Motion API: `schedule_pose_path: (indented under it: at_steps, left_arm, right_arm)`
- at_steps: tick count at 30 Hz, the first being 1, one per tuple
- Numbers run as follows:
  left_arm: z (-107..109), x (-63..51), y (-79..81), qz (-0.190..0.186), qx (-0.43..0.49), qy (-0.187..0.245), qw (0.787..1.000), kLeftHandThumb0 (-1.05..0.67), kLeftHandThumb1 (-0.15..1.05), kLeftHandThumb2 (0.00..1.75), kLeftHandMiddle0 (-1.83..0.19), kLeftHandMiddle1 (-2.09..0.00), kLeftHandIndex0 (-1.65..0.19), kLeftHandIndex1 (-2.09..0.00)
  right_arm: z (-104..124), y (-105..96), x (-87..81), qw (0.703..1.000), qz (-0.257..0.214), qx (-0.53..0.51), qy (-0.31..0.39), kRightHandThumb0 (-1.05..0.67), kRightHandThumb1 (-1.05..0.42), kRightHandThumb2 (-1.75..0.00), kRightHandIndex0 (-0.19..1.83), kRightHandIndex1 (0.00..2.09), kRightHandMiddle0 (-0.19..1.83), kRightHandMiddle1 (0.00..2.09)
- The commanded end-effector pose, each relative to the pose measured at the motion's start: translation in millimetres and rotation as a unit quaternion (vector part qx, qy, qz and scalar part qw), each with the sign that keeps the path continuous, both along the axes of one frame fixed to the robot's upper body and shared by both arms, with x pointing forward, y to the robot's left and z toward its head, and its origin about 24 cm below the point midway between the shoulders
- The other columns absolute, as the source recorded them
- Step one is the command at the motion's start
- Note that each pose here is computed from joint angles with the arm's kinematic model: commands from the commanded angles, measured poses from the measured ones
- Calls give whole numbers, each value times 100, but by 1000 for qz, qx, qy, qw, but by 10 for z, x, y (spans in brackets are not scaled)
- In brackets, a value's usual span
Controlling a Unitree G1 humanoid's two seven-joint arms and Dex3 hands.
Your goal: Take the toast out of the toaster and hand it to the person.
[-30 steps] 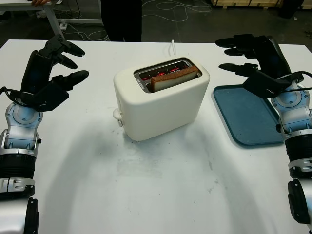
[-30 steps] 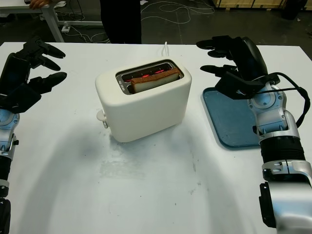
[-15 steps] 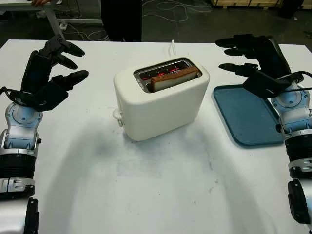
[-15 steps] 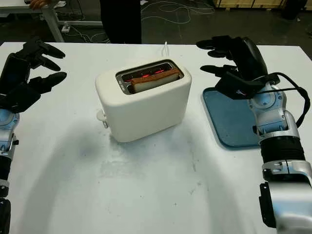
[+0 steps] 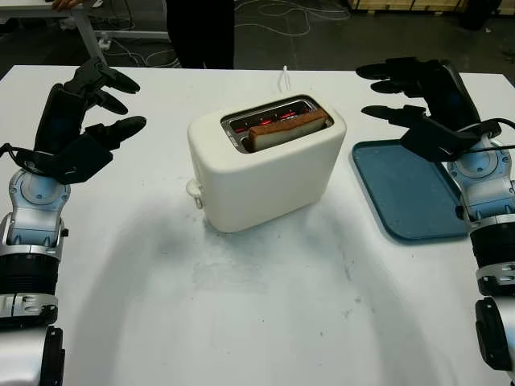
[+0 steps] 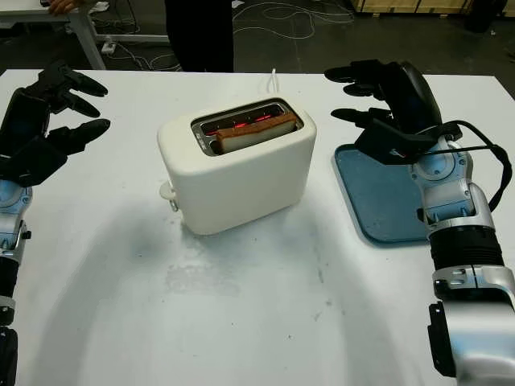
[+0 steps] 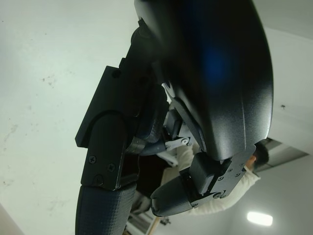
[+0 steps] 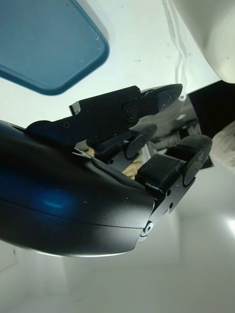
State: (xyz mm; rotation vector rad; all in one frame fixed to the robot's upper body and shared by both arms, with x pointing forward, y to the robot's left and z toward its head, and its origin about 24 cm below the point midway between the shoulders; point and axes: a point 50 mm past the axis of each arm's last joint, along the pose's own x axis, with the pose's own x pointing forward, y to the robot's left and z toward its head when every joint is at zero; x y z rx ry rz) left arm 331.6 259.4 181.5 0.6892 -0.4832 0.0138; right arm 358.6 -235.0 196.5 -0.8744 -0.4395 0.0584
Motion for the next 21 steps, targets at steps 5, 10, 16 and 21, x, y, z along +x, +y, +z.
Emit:
schedule_pose_path:
  at_steps: [5,10,16,21]
  left_arm:
    - [40,3,1,-4,4,-9,1000,-98,92,21,-43,-135,-31,-126]
    - [41,3,-3,-4,1,-5,1000,-98,92,21,-42,-135,-31,-126]
    - [35,0,-1,-3,-2,-5,1000,-99,92,20,-43,-135,-31,-126]
    - [29,1,6,-5,-5,-6,1000,-99,92,20,-43,-135,-32,-125]
  right_arm:
    - [27,-28,-19,1000,-2,5,-10,-22,-78,0,94,1,85,1]
    - [22,-34,-14,1000,-7,5,-4,-23,-78,0,94,1,85,0]
    - [18,-35,-14,1000,-7,2,-4,-22,-78,0,94,0,85,0]
    - [23,-29,-16,1000,-4,-4,-7,-22,-78,0,94,0,85,0]
